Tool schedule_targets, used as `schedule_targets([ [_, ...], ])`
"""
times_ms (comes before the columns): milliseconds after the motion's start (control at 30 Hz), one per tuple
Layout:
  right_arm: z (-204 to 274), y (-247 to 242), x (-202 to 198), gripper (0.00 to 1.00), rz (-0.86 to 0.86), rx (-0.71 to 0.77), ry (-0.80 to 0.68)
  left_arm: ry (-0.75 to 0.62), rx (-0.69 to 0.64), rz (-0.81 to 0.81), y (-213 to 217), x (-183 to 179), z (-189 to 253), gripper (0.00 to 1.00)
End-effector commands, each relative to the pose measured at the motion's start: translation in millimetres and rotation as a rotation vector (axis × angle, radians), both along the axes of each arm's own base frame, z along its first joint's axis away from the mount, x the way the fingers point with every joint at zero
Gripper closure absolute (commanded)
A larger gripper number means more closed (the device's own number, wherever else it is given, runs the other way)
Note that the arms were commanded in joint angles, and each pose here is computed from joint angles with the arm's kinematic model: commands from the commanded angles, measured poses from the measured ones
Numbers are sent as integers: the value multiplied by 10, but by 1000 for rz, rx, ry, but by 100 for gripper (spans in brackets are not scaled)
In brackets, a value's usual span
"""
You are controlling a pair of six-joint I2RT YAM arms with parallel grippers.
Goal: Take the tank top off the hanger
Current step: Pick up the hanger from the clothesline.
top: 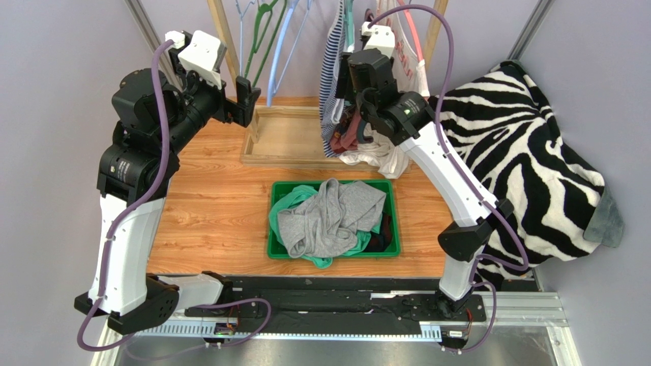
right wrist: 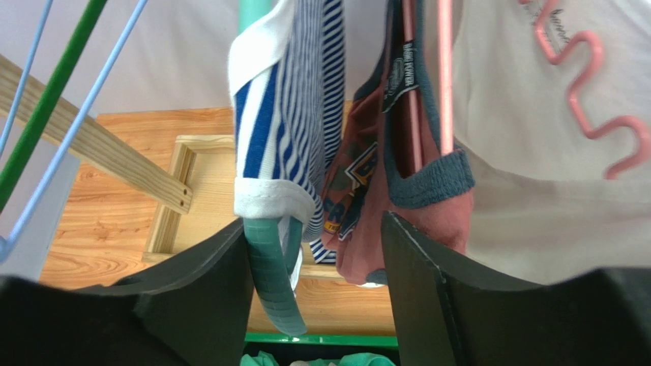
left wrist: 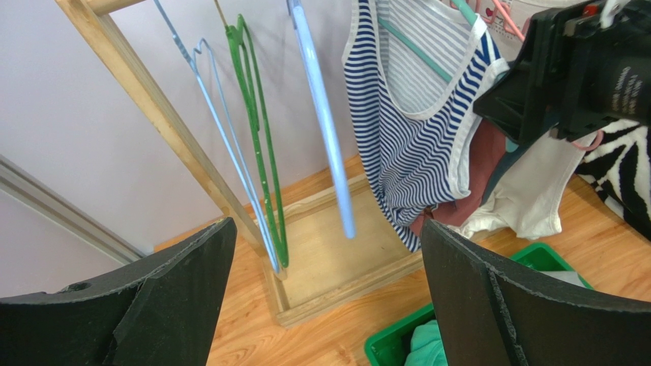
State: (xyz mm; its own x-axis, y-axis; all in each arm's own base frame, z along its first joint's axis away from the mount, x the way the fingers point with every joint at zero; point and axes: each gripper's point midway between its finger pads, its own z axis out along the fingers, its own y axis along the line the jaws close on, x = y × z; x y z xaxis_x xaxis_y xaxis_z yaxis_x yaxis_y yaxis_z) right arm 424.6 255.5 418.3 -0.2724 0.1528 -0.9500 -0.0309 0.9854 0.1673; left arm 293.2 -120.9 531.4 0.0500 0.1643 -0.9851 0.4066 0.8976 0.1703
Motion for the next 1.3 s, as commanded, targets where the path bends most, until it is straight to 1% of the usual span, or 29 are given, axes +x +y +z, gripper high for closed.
schedule_targets([
  [0, 404, -261, -79, 33, -11, 59, -86, -20, 3, 6, 48, -59, 43, 2],
  [33, 407, -210, -72, 30, 25, 64, -83, -20, 2, 1, 44, -72, 42, 2],
  [100, 461, -226, -10, 28, 48, 73, -92, -17, -1, 0, 44, -82, 32, 2],
  [133, 420, -143, 37, 27, 92, 78, -80, -18, 1, 1, 52, -94, 30, 2],
  [233, 441, -128, 174, 27, 141, 103, -74, -21, 9, 7, 78, -117, 16, 2],
  [300, 390, -230, 260, 26, 125, 94, -50, -21, 13, 12, 94, -132, 1, 2],
  [333, 454, -268, 269, 27, 125, 105, -59, -22, 14, 13, 100, -138, -2, 2],
  [367, 399, -357, 338, 27, 105, 101, -44, -20, 15, 13, 102, -142, -10, 2],
  [567, 374, -651, 388, 32, 93, 77, -37, -16, 17, 15, 105, -141, -31, 1],
  [633, 327, -633, 403, 36, 132, 69, -20, -15, 14, 10, 96, -144, -28, 1],
  [767, 295, -577, 445, 38, 199, 52, -16, -18, 9, 7, 95, -165, -15, 1],
  [933, 487, -314, 348, 43, 367, 76, -77, -16, 17, 13, 115, -173, -45, 1],
  [1067, 579, -243, 312, 45, 429, 66, -115, -14, 19, 13, 122, -188, -63, 1],
  [1100, 608, -242, 314, 50, 426, 67, -126, -15, 19, 15, 127, -193, -59, 1],
  [1167, 608, -240, 330, 55, 425, 63, -130, -16, 20, 16, 130, -191, -59, 1],
  [1200, 611, -252, 348, 60, 417, 58, -135, -16, 20, 15, 127, -197, -60, 1],
  [1233, 596, -273, 372, 65, 407, 55, -133, -15, 19, 15, 130, -199, -58, 1],
  [1267, 552, -249, 389, 73, 407, 50, -125, -17, 20, 15, 131, -206, -58, 1],
])
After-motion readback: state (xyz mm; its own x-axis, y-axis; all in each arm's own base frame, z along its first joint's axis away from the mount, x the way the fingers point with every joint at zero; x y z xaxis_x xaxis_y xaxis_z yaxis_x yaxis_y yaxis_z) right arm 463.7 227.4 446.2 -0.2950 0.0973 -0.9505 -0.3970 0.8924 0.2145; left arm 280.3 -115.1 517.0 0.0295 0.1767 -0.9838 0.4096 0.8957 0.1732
